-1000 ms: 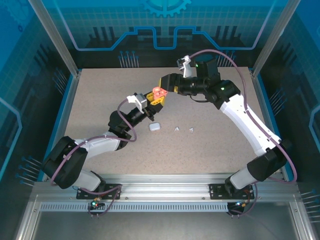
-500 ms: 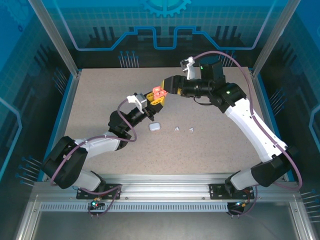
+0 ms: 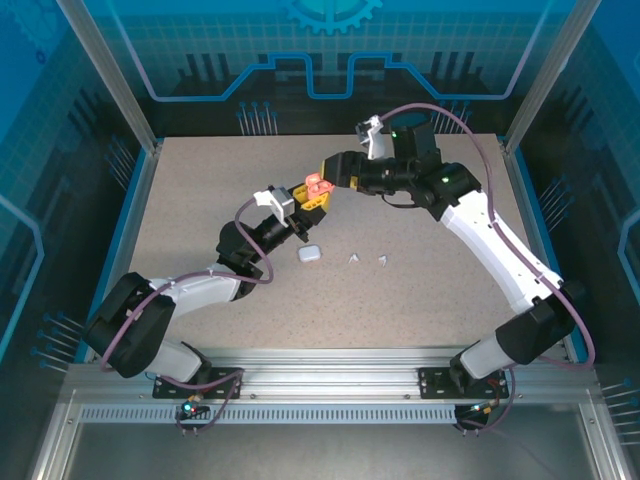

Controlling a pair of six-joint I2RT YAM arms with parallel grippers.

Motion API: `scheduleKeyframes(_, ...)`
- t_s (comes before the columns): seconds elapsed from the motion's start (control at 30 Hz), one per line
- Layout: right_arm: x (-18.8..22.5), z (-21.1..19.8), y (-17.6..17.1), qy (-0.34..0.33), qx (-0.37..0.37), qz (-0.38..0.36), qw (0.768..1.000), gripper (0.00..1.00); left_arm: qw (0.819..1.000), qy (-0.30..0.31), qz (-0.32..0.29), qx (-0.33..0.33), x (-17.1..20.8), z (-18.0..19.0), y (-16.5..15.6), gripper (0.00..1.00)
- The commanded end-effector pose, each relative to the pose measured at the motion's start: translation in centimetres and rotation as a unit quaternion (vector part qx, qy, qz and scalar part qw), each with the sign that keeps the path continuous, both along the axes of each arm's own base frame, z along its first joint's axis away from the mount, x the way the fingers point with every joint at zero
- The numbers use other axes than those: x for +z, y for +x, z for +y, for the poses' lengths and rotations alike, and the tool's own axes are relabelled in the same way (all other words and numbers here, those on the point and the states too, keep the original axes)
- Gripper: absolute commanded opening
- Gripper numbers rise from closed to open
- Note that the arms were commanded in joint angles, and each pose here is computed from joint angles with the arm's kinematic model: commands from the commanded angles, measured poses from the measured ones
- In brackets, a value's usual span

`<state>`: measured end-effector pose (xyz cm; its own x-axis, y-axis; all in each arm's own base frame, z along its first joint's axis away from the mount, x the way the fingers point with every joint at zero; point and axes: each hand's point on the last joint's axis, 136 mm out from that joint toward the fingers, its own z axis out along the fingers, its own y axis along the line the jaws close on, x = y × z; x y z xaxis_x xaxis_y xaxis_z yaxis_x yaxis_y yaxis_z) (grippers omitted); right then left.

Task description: Insert the wireless bluetooth earbuds into the charging case

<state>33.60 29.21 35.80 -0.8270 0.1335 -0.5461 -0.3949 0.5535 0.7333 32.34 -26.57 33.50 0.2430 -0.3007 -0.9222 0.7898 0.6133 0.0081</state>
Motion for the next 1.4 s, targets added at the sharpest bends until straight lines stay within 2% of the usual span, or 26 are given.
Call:
scheduleKeyframes(0.0, 1.6, 0.8, -0.6, 0.009, 0.017, -0.019, 1.0, 0.66, 1.0, -0.007, -0.025, 0.006, 1.4, 0.0, -0.3, 0.0)
scheduleKeyframes(0.73, 3.5, -0.3, -2.9, 0.012, 0.021, -0.039, 0.999, 0.65, 1.0, -0.006, -0.019, 0.009, 1.2, 0.0, 0.0, 0.0)
scheduleKeyframes(1.37, 2.2, 0.5, -5.0, 0.01, 0.044, -0.018, 0.999, 0.65, 1.0, -0.007, -0.02, 0.016, 1.2, 0.1, 0.1, 0.0)
